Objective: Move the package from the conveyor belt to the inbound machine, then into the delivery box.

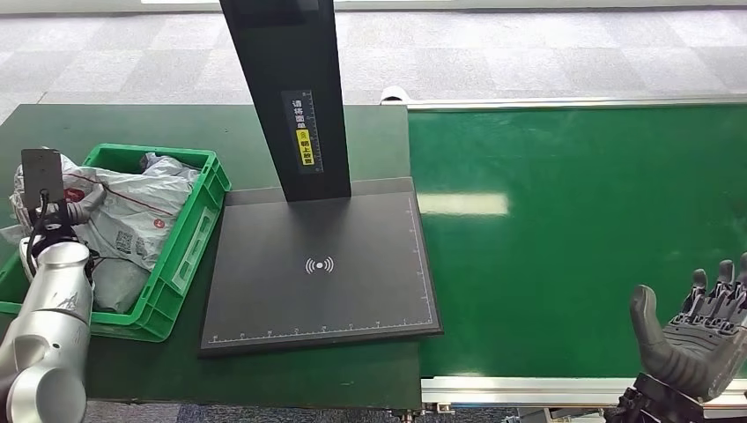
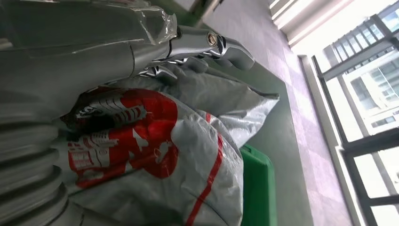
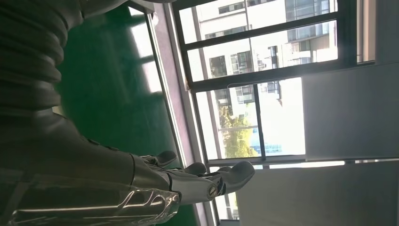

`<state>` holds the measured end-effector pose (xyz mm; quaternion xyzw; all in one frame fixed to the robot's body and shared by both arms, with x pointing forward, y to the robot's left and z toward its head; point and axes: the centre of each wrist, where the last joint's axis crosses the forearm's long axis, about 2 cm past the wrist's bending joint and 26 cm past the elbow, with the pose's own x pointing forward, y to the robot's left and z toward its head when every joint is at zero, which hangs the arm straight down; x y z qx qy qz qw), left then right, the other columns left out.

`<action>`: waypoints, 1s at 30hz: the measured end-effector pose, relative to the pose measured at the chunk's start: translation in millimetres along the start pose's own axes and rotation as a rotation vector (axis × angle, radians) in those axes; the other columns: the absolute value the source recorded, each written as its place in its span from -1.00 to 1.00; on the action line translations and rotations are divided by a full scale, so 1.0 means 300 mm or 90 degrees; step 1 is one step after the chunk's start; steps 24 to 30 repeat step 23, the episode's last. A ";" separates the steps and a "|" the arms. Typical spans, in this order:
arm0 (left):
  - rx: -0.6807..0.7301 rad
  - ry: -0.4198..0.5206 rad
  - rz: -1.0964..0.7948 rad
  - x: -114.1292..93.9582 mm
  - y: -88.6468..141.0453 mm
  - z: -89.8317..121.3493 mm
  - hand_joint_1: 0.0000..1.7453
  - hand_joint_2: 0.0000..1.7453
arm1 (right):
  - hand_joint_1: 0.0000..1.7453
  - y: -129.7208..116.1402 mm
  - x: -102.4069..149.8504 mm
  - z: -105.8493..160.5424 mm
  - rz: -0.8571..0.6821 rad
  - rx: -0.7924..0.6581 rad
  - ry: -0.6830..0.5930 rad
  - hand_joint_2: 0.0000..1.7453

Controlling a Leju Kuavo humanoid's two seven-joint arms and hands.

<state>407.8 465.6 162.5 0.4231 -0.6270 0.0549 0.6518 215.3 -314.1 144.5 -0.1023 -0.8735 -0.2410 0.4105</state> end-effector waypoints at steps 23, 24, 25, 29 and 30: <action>-0.003 -0.430 0.397 0.235 -0.234 0.833 -1.00 1.00 | -1.00 0.158 -0.132 0.116 0.050 0.151 0.182 1.00; -0.003 -0.430 0.397 0.235 -0.234 0.833 -1.00 1.00 | -1.00 0.158 -0.132 0.116 0.050 0.151 0.182 1.00; -0.003 -0.430 0.397 0.235 -0.234 0.833 -1.00 1.00 | -1.00 0.158 -0.132 0.116 0.050 0.151 0.182 1.00; -0.003 -0.430 0.397 0.235 -0.234 0.833 -1.00 1.00 | -1.00 0.158 -0.132 0.116 0.050 0.151 0.182 1.00; -0.003 -0.430 0.397 0.235 -0.234 0.833 -1.00 1.00 | -1.00 0.158 -0.132 0.116 0.050 0.151 0.182 1.00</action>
